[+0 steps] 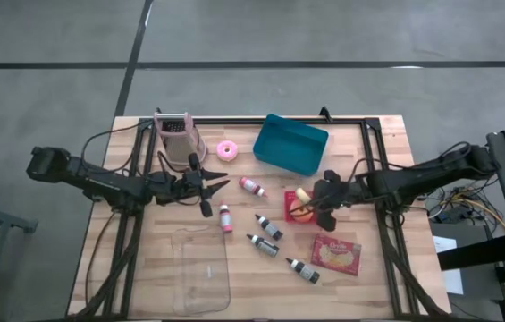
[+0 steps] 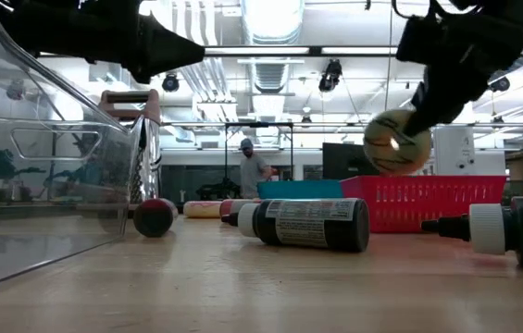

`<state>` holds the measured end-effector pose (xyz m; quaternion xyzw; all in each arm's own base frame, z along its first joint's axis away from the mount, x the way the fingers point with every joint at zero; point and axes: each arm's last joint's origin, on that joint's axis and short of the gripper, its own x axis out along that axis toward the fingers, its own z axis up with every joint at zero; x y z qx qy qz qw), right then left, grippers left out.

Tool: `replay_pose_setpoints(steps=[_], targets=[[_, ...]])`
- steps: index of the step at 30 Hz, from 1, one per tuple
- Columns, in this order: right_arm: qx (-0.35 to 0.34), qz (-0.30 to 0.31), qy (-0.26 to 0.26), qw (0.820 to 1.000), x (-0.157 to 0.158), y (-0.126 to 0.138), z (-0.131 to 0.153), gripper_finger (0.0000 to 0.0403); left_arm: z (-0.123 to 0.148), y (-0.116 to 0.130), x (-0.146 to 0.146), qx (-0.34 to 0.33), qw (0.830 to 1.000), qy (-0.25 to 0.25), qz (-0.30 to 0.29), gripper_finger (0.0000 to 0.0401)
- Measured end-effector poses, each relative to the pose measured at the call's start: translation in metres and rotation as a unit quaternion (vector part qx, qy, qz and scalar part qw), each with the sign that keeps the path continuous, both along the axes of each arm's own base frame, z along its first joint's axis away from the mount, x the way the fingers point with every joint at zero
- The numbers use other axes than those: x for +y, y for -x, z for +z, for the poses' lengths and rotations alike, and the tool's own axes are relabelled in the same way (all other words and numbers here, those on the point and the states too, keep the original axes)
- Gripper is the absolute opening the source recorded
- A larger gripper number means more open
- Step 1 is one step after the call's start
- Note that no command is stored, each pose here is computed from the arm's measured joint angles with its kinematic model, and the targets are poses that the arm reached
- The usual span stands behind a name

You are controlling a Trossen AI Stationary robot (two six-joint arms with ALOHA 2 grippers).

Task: Pick & Place Food Item
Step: Put the green donut into the red basket

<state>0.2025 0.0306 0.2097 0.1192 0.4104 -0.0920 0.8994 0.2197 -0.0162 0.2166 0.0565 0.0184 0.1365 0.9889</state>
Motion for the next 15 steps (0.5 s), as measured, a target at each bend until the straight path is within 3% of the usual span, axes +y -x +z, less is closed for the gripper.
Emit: replay_pose_setpoints(steps=[6,15], targets=[[0.07,-0.012,-0.003,0.997,0.001,0.003,-0.014,0.0008,0.0,0.0,0.0,0.001,1.0,-0.001,0.0,0.0097],[0.105,0.0,-0.016,0.994,0.003,-0.002,-0.025,0.0009,0.0,0.0,0.0,0.001,1.0,-0.002,0.0,0.0097]])
